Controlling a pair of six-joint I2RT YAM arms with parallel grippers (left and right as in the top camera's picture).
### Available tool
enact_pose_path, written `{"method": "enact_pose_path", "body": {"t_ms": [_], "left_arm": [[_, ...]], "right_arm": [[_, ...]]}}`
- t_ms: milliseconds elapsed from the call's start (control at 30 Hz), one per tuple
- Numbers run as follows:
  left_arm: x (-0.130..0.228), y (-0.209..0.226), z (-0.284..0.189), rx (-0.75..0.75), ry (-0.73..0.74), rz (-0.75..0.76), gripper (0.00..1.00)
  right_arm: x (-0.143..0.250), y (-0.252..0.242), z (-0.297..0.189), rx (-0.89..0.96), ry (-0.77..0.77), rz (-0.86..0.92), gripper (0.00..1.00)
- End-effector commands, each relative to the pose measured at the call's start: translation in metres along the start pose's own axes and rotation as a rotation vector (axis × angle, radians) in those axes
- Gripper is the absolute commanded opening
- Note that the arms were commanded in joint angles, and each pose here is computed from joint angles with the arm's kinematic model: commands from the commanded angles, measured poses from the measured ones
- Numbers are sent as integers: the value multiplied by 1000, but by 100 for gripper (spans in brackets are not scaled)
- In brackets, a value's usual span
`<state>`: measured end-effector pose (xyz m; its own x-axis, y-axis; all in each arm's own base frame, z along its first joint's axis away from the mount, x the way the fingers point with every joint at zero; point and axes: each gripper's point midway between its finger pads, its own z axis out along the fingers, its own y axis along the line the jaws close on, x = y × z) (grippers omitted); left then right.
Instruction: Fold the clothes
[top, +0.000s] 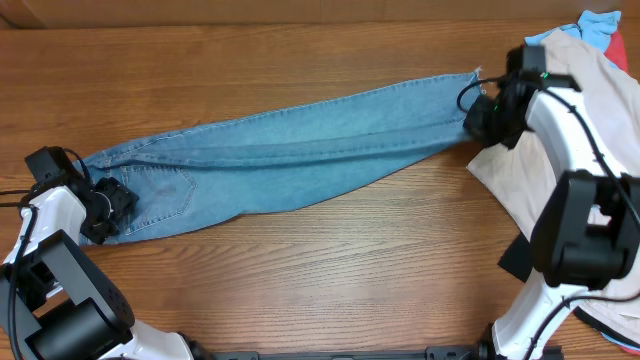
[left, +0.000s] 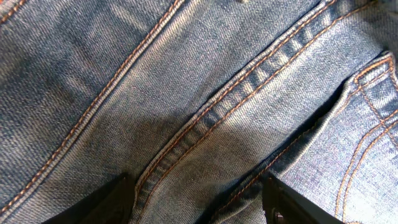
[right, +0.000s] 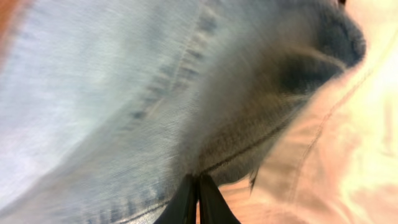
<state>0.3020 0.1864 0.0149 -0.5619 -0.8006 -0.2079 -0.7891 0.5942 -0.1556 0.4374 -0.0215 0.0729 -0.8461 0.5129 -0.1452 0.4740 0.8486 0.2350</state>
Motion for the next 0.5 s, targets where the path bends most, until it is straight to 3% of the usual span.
{"method": "enact_pose_path", "body": {"t_ms": [0,133,400,467], "left_arm": [[20,16,10,-54,57,-10,70],[20,16,10,-54,57,-10,70],[21,16,10,-56,63,-11,69],[22,16,10,-54,66,-11,69]], "right_arm": [[-22,16,-54,-19,-115,-52,4],[-28,20,-56,-34,-137,-57,4],[-81,54,-68,-147,-366,-96,4],[-91,65,-56,-169,-398,-114,25]]}}
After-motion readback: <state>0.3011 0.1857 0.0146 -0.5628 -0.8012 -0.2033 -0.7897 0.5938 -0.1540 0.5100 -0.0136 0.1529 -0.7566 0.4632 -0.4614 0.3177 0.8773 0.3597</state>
